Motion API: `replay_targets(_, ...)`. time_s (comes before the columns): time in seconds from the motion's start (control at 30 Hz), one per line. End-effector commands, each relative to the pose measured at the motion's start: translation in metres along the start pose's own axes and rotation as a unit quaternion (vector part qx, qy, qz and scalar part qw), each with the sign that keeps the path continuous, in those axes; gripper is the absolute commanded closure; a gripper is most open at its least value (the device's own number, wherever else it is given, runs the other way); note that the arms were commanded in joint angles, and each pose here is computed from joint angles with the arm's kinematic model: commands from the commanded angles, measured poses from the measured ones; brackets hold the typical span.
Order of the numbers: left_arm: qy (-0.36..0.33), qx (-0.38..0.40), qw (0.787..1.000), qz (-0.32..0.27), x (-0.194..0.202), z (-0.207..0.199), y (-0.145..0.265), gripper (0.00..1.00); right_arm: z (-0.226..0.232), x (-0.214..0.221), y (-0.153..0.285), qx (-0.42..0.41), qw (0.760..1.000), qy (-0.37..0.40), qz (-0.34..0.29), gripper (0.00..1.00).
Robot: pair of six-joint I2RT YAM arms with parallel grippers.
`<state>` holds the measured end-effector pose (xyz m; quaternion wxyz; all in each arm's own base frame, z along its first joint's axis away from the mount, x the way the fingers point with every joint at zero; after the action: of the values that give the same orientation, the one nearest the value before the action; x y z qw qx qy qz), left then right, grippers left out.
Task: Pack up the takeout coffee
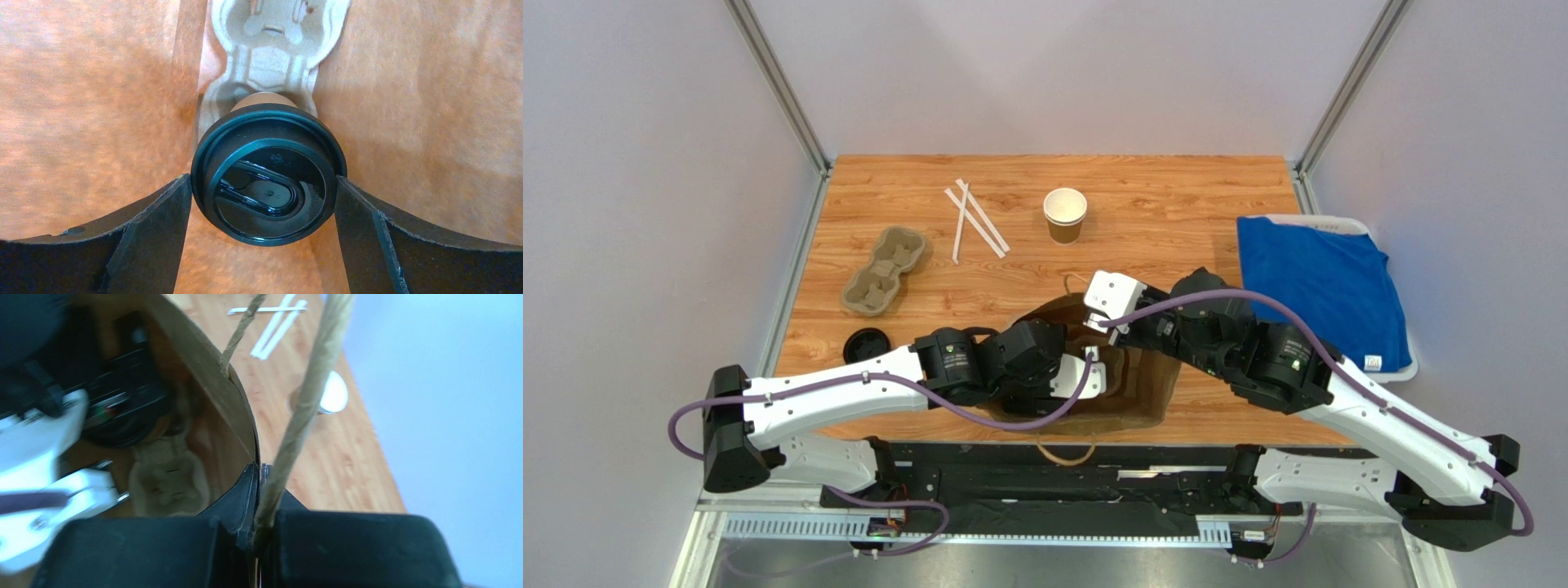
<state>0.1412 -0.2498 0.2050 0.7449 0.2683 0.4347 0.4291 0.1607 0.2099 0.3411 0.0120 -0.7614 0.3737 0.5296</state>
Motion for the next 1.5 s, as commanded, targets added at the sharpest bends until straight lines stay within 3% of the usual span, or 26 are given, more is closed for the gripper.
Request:
replay_targets(0.0,0.004,-0.067,0.997,-0.026,-0.005,0.015,0.001,0.69,-0.052,-0.031,0.006,0.152,0.987,0.041,-0.039,1.00)
replay_targets(0.23,0.005,-0.100,0.994,-0.034,-0.006,0.021,-0.006,0.69,-0.066,-0.043,0.008,0.199,0.975,0.082,-0.049,1.00)
replay_targets(0.57,0.001,-0.106,0.994,-0.018,0.013,0.010,-0.020,0.69,-0.012,-0.013,-0.007,0.115,0.986,0.119,-0.030,1.00)
replay_targets(0.87,-0.002,-0.134,0.988,-0.076,0.001,0.017,-0.004,0.70,-0.003,-0.019,-0.005,0.095,0.990,0.097,-0.039,1.00)
replay_targets(1.23,-0.017,-0.150,0.988,-0.022,0.019,0.016,-0.015,0.72,0.003,-0.026,-0.002,0.073,0.993,0.081,-0.046,1.00)
replay_targets(1.47,-0.021,-0.178,0.982,-0.059,0.021,0.017,-0.013,0.72,0.012,-0.029,-0.002,0.051,0.994,0.077,-0.053,1.00)
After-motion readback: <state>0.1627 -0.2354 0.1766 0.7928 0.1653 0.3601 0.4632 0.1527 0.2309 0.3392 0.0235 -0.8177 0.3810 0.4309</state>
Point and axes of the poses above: each gripper's point midway between its finger pads, its own y axis back along the fingers, its own z axis along the line the jaws close on, x = y × z, the point moved 4 cm from there along y, back along the fingers, and after that the axes turned 4 degrees about -y, right-handed, at the moved point
